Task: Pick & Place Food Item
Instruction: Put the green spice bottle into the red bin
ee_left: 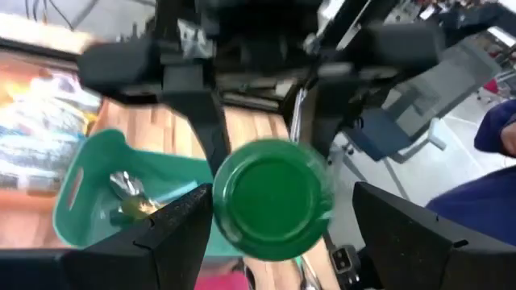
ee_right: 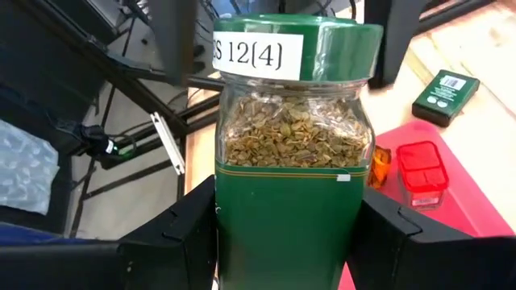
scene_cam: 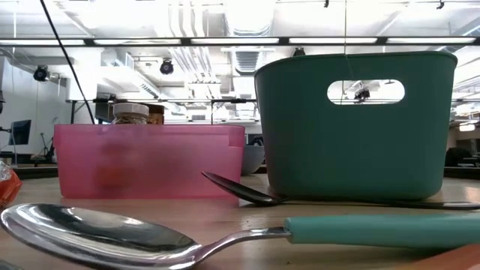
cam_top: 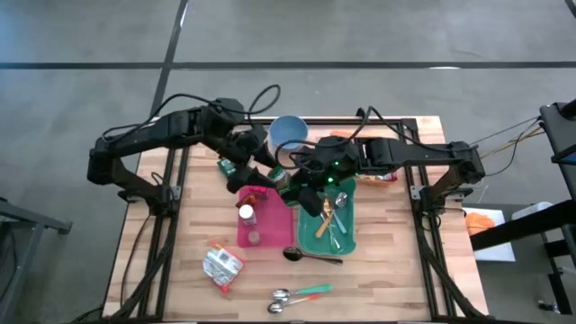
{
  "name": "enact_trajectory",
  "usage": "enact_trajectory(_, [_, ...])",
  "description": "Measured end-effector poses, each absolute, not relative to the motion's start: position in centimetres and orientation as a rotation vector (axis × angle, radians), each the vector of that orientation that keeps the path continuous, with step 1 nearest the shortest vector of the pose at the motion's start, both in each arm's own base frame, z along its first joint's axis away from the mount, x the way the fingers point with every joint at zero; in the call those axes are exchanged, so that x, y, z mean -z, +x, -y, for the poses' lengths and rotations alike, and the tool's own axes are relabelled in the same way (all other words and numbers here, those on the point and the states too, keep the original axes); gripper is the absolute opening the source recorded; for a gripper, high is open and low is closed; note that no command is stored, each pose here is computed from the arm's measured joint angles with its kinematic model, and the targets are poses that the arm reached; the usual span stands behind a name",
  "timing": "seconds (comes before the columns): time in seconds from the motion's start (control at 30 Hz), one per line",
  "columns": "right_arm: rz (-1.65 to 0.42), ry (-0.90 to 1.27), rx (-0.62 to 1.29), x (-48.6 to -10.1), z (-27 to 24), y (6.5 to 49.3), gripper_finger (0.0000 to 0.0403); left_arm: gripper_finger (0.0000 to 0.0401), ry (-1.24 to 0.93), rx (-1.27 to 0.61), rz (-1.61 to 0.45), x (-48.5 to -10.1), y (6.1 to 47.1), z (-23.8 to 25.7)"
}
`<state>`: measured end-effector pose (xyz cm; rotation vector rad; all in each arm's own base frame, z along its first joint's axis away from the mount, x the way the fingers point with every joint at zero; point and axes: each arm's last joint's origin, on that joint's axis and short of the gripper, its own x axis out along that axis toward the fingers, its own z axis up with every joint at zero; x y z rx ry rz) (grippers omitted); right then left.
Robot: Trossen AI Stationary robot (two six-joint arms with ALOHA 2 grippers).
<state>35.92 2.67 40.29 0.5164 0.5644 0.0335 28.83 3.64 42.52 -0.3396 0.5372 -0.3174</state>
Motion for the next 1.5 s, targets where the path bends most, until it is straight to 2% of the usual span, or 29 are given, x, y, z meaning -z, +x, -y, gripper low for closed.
enact_trajectory(0.43, [-0.552,0.527,-0.078,-39.9,-2.8,36.8,0.0192,0.0299,-0.361,0.355,-0.605,-41.0,30.2,-3.7])
enact_trajectory(0.73, [-0.552,0.527,-0.087,-40.0,-2.9,36.7,0.0192,0.0299,-0.387,0.469,-0.596,-41.2,30.0,-3.5])
enact_trajectory(1.07, [-0.587,0.539,-0.103,-38.9,-3.0,37.7,0.0192,0.0298,-0.448,0.447,-0.622,-41.0,30.0,-3.5])
enact_trajectory(1.2, [-0.572,0.541,-0.106,-39.0,-3.0,37.7,0.0192,0.0275,-0.442,0.446,-0.624,-41.0,29.9,-3.5])
enact_trajectory(1.4, [-0.571,0.559,-0.100,-39.0,-3.0,37.7,0.0192,0.0195,-0.447,0.420,-0.637,-40.9,29.9,-3.5])
enact_trajectory(1.5, [-0.571,0.564,-0.098,-39.0,-3.0,37.7,0.0192,0.0189,-0.452,0.415,-0.650,-40.8,29.8,-3.5])
